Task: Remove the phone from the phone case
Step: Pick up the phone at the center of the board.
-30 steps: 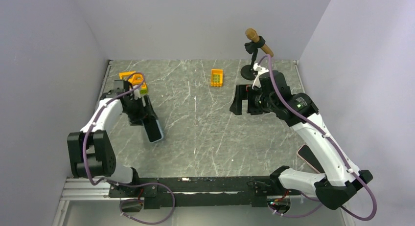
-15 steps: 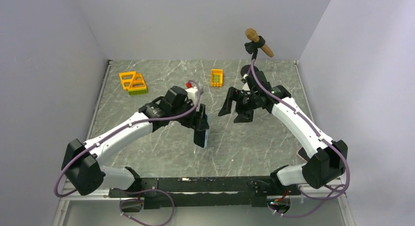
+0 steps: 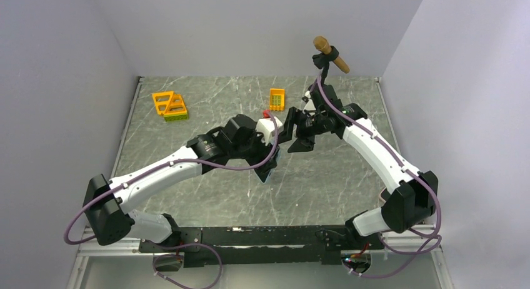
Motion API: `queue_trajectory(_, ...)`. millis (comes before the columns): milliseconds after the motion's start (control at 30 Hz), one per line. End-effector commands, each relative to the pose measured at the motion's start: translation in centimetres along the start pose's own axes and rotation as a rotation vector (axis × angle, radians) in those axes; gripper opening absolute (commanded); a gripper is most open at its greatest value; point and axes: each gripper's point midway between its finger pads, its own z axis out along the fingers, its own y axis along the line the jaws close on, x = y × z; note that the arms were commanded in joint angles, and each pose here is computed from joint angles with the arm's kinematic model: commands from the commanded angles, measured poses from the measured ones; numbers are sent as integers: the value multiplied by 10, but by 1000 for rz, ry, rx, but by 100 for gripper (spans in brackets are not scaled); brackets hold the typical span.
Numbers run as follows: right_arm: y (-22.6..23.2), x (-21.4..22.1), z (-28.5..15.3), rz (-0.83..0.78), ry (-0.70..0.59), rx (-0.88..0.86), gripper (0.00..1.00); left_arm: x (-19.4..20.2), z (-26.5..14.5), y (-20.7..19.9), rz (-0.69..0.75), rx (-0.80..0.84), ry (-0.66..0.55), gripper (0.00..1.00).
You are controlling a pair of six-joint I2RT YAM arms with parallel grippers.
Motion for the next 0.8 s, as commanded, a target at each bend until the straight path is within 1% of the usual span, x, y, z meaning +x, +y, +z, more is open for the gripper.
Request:
queue_trajectory(0, 23, 11, -10, -29, -19, -102, 67, -29, -2, -2, 64, -4, -79, 0)
queue_trajectory(100, 22, 8, -19, -43, -79, -84, 67, -28, 0, -1, 68, -10, -63, 0)
queue_trajectory(233, 26, 1, -34, -76, -156, -76, 71, -24, 1, -2, 64, -8, -45, 0)
queue_trajectory(333, 31, 1, -37, -89, -167, -93, 71, -21, 0, -3, 54, -5, -40, 0)
queue_trajectory(433, 34, 5, -32, -92, -142, -126, 68, -21, 0, -4, 48, -6, -34, 0)
queue_trajectory(567, 36, 15, -19, -98, -107, -136, 59, -23, -1, -3, 44, -11, -28, 0)
queue_trajectory(767, 31, 32, 6, -106, -60, -103, 52, -25, 3, -8, 22, 4, -14, 0)
